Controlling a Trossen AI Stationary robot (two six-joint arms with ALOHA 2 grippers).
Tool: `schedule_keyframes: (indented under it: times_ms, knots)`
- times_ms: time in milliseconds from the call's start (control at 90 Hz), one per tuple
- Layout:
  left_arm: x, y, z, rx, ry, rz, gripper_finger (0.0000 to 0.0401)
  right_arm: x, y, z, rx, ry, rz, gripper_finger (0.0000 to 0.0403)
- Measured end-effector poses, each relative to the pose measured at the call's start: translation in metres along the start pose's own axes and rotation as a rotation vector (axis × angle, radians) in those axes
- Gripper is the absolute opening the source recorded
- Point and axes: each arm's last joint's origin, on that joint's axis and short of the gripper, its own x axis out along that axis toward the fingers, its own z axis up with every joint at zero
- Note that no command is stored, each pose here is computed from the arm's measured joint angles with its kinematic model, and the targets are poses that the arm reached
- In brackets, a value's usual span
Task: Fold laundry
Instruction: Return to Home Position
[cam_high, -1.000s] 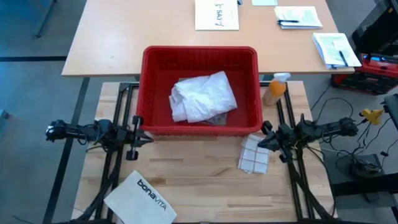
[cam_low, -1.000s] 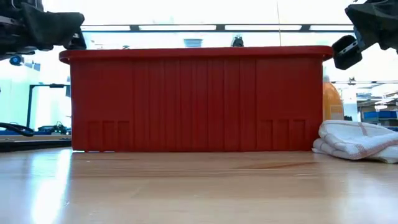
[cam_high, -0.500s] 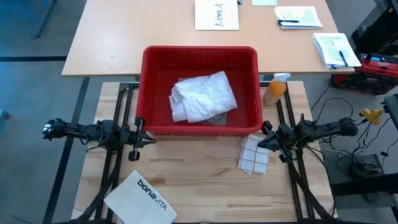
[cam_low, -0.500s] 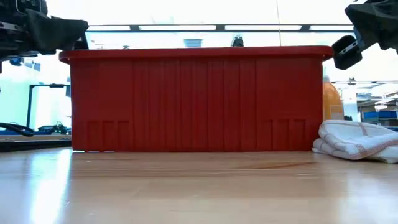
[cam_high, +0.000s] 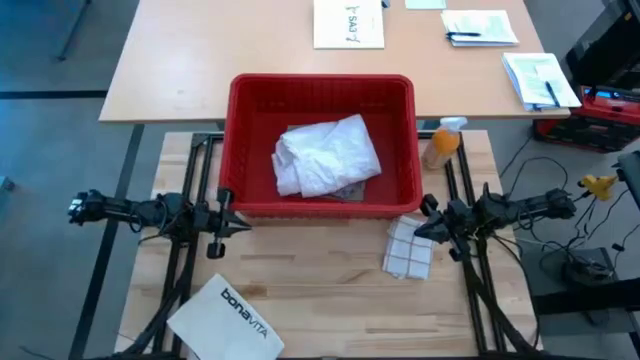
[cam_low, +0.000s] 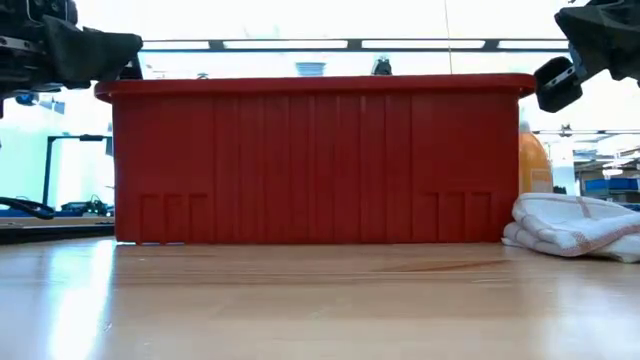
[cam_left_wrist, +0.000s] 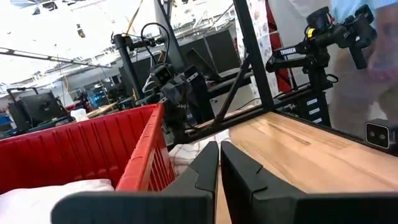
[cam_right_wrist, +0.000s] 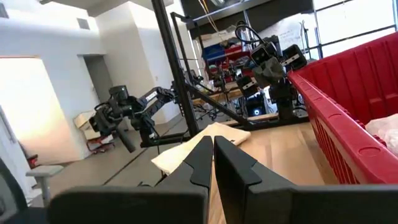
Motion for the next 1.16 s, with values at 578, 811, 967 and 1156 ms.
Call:
schedule_keyframes:
  times_ms: [578, 811, 967, 1156]
  knots:
    - [0.0001, 0.0004, 0.0012, -0.005, -0.018, 0.005, 0.0000, 0.0000, 0.0000, 0.0000, 0.000, 0.000, 0.000, 0.0000]
    - [0.0001, 0.0004, 0.0013, -0.004, -0.019, 0.004, 0.0000, 0.0000, 0.0000, 0.0000, 0.000, 0.000, 0.000, 0.0000]
    - [0.0001, 0.0004, 0.0014, -0.003, -0.020, 0.004, 0.0000, 0.0000, 0.0000, 0.0000, 0.001, 0.000, 0.000, 0.0000]
    - [0.0001, 0.0004, 0.0014, -0.003, -0.021, 0.004, 0.0000, 0.0000, 0.0000, 0.0000, 0.001, 0.000, 0.000, 0.0000]
